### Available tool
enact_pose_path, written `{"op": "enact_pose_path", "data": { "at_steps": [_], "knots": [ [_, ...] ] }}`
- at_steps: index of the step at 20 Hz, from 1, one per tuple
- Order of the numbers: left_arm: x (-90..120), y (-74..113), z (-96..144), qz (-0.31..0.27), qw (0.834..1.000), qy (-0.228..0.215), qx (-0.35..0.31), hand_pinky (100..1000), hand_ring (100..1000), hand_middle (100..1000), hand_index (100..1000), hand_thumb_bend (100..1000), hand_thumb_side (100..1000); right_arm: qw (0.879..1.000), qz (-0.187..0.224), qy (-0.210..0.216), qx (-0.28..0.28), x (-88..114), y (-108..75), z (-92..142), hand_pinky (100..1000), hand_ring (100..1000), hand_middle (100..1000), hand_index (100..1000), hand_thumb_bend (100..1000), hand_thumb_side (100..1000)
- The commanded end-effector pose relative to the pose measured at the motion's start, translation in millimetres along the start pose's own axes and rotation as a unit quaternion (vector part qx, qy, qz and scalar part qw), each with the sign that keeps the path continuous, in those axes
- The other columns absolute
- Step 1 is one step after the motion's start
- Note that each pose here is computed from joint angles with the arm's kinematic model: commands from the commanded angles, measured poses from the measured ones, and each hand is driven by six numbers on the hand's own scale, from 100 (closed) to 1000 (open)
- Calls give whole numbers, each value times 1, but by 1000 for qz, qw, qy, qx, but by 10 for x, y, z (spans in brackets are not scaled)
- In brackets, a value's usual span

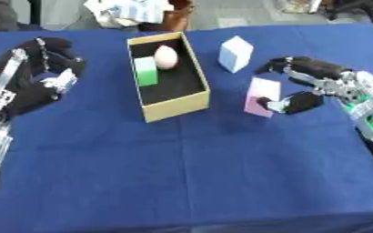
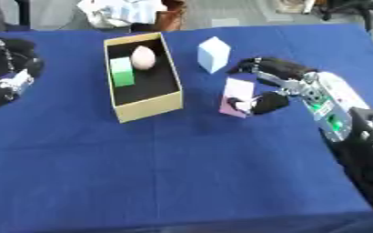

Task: Pick up objects on the table and place them in the box.

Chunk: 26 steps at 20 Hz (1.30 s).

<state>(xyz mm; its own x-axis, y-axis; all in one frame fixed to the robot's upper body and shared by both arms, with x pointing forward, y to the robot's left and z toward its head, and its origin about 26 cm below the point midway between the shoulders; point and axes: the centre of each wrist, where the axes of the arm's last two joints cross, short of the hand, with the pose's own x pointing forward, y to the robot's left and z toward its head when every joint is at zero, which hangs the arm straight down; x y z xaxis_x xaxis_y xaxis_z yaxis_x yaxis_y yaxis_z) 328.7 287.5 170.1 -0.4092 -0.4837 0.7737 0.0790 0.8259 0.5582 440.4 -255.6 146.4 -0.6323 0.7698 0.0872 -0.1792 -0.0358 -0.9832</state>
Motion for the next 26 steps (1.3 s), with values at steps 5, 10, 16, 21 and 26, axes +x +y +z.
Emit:
{"op": "enact_pose_path", "data": {
  "at_steps": [5,10,16,21,26],
  "knots": [
    [35,64,-5,-5,1000,-6,1,633,614,605,768,378,466,998,4,57,-5,-224,46,-20,821,884,852,915,299,656],
    [32,51,-6,-3,1000,-5,-2,633,613,605,769,374,470,997,-7,80,-3,-323,153,-19,819,877,846,913,282,663],
    [34,43,-9,-2,1000,-6,-6,633,612,604,770,370,473,996,-20,89,6,-368,250,-27,802,836,758,903,255,645],
    [27,38,-8,-1,1000,-5,-7,633,611,604,771,365,476,996,-27,85,-17,-365,241,-23,766,779,566,872,197,559],
    [21,38,-5,0,1000,-4,-7,635,610,603,771,361,477,996,-30,58,-68,-293,93,-34,759,756,505,841,107,492]
  ]
}}
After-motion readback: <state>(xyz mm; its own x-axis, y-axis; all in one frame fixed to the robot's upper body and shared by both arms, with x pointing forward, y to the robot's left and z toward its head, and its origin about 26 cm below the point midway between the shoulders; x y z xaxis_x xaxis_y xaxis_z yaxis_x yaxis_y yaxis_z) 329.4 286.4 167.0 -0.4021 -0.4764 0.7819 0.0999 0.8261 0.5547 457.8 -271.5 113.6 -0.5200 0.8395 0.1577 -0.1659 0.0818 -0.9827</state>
